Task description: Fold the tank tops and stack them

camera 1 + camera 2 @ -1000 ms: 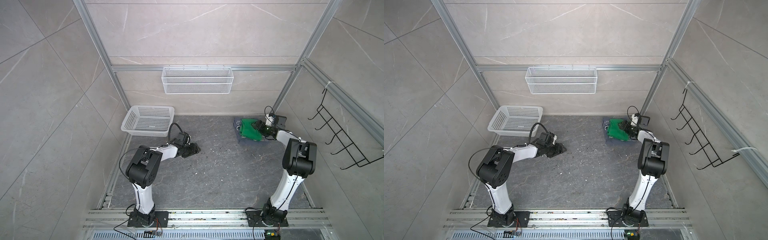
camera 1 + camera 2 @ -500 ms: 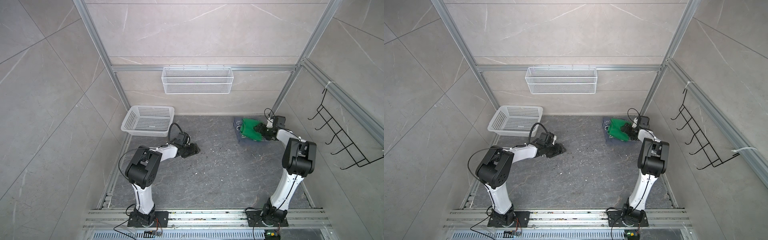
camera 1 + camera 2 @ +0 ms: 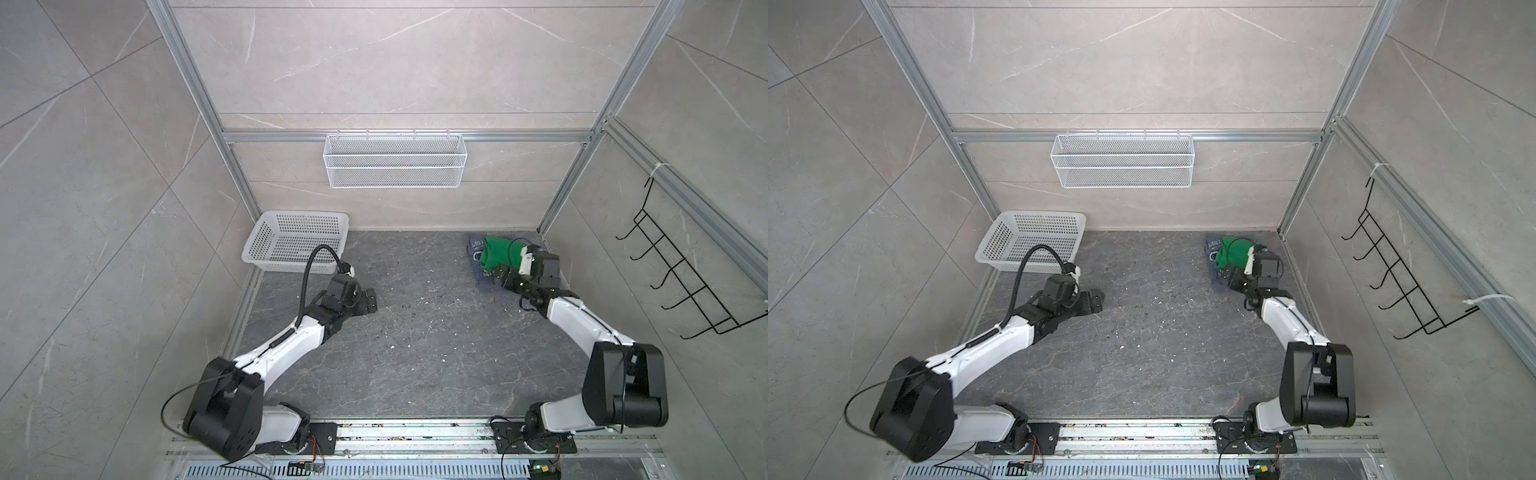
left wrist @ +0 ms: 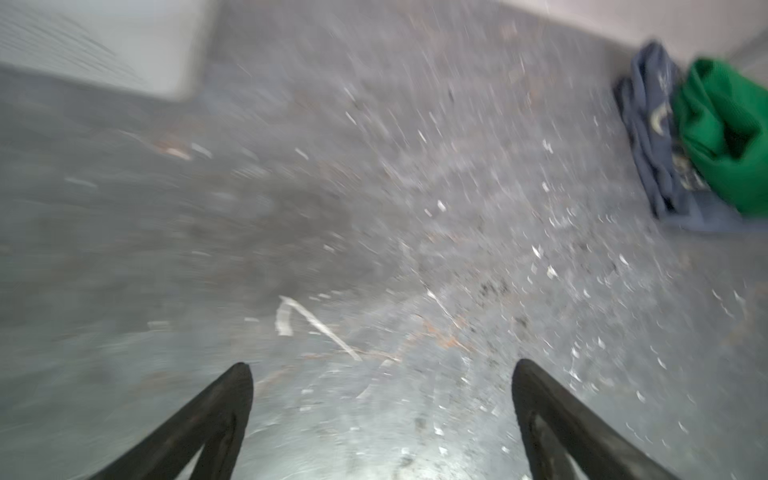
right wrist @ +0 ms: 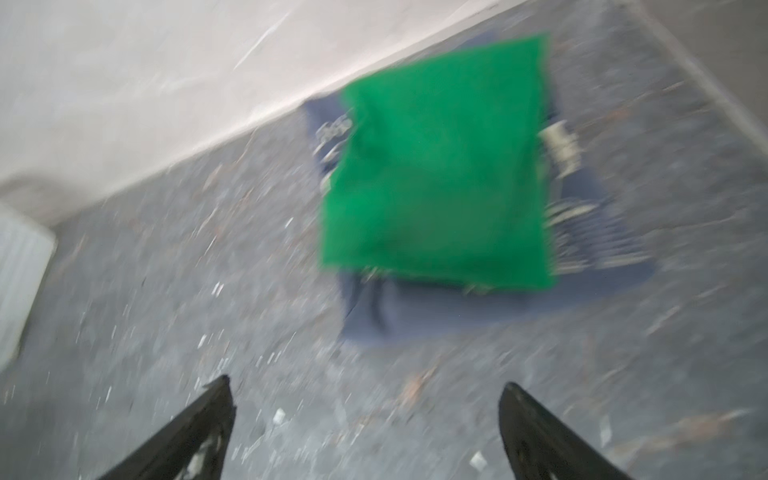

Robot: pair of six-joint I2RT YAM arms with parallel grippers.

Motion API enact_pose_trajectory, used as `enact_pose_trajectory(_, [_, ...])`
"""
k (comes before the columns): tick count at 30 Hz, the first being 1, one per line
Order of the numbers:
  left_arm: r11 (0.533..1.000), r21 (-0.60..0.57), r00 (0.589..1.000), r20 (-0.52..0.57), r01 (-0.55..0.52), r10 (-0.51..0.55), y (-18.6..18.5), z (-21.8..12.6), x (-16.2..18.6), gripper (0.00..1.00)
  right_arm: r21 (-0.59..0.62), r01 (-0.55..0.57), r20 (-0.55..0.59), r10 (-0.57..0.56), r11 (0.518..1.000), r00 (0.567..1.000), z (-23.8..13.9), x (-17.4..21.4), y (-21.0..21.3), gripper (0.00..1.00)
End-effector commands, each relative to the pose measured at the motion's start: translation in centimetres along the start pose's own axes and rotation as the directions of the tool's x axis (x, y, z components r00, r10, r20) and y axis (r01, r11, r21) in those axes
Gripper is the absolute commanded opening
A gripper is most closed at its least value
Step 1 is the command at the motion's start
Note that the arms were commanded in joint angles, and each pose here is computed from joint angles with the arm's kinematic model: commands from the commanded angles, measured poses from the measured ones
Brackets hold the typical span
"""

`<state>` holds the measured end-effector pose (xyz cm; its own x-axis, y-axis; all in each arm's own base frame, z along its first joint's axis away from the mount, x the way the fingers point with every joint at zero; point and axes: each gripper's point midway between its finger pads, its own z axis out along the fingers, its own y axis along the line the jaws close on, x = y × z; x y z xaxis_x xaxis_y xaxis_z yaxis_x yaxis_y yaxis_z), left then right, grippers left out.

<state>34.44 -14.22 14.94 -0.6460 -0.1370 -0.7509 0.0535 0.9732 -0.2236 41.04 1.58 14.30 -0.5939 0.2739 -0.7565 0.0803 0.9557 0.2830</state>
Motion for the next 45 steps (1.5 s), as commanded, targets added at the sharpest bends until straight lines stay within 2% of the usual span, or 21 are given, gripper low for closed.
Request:
enact_pose_trajectory(1, [0.944,-0.325,0.978,0.175,-0.055,0.117,6.3,-3.0,-2.4,1.0,0.091,0.077,0.141,-0.089,0.993,0.986,-0.8,0.4,-1.4,0.99])
enact_pose_trajectory(3, [0.904,-0.415,0.948,0.238,-0.097,0.211,7.8,-4.0,-3.1,1.0,0.131,0.104,0.179,-0.126,0.986,0.976,-1.0,1.6,-1.9,0.99])
enact_pose_trajectory(5, [0.86,-0.485,0.917,0.25,-0.159,0.311,9.2,-4.2,-3.2,1.0,0.187,0.142,0.134,-0.168,0.972,0.977,-0.9,2.5,-2.5,0.99])
enact_pose_trajectory(7, [0.835,-0.526,0.912,0.242,-0.163,0.331,10.7,-3.9,-3.2,1.0,0.235,0.188,0.095,-0.215,0.954,0.972,-0.5,3.5,-2.8,0.99])
enact_pose_trajectory(10, [0.829,-0.533,0.917,0.225,-0.166,0.328,12.7,-2.5,-2.3,1.0,0.212,0.238,0.108,-0.265,0.948,0.958,0.5,4.8,-2.6,0.99])
enact_pose_trajectory(13, [0.847,-0.483,0.901,0.23,-0.221,0.367,13.1,-0.6,-0.8,1.0,0.154,0.276,0.13,-0.296,0.949,0.946,0.6,4.8,-1.4,1.0])
enact_pose_trajectory(14, [0.85,-0.483,0.897,0.252,-0.21,0.364,13.5,-0.3,-0.7,1.0,0.142,0.284,0.125,-0.301,0.948,0.945,0.6,4.8,-1.2,1.0])
enact_pose_trajectory(16, [0.871,-0.452,0.895,0.281,-0.195,0.346,14.2,0.5,-0.6,1.0,0.118,0.301,0.177,-0.319,0.946,0.931,-0.1,4.7,-0.7,1.0])
enact_pose_trajectory(18, [0.891,-0.396,0.891,0.288,-0.224,0.352,13.8,1.3,-0.9,1.0,0.108,0.311,0.26,-0.328,0.944,0.908,-0.8,4.3,-0.3,1.0])
enact_pose_trajectory(20, [0.904,-0.38,0.891,0.318,-0.195,0.326,14.9,1.7,-0.5,1.0,0.078,0.324,0.295,-0.332,0.943,0.896,-0.3,4.3,0.2,1.0])
enact_pose_trajectory(22, [0.922,-0.371,0.883,0.387,-0.114,0.265,16.7,1.7,-0.3,1.0,0.038,0.358,0.26,-0.355,0.933,0.898,0.7,5.1,0.8,1.0])
enact_pose_trajectory(23, [0.932,-0.348,0.899,0.37,-0.1,0.235,17.1,2.2,0.3,1.0,0.04,0.358,0.255,-0.356,0.933,0.899,1.1,5.3,0.7,1.0])
enact_pose_trajectory(25, [0.937,-0.32,0.909,0.334,-0.139,0.249,16.7,3.2,0.2,1.0,0.058,0.344,0.27,-0.347,0.937,0.898,1.5,5.5,0.2,1.0])
enact_pose_trajectory(30, [0.948,-0.307,0.94,0.292,-0.083,0.177,18.0,3.8,-0.1,1.0,0.098,0.32,0.271,-0.335,0.942,0.902,1.4,5.5,-0.5,1.0])
enact_pose_trajectory(45, [0.949,-0.31,0.942,0.294,-0.065,0.161,18.5,3.7,-0.1,1.0,0.097,0.32,0.271,-0.335,0.942,0.903,1.4,5.4,-0.5,1.0])
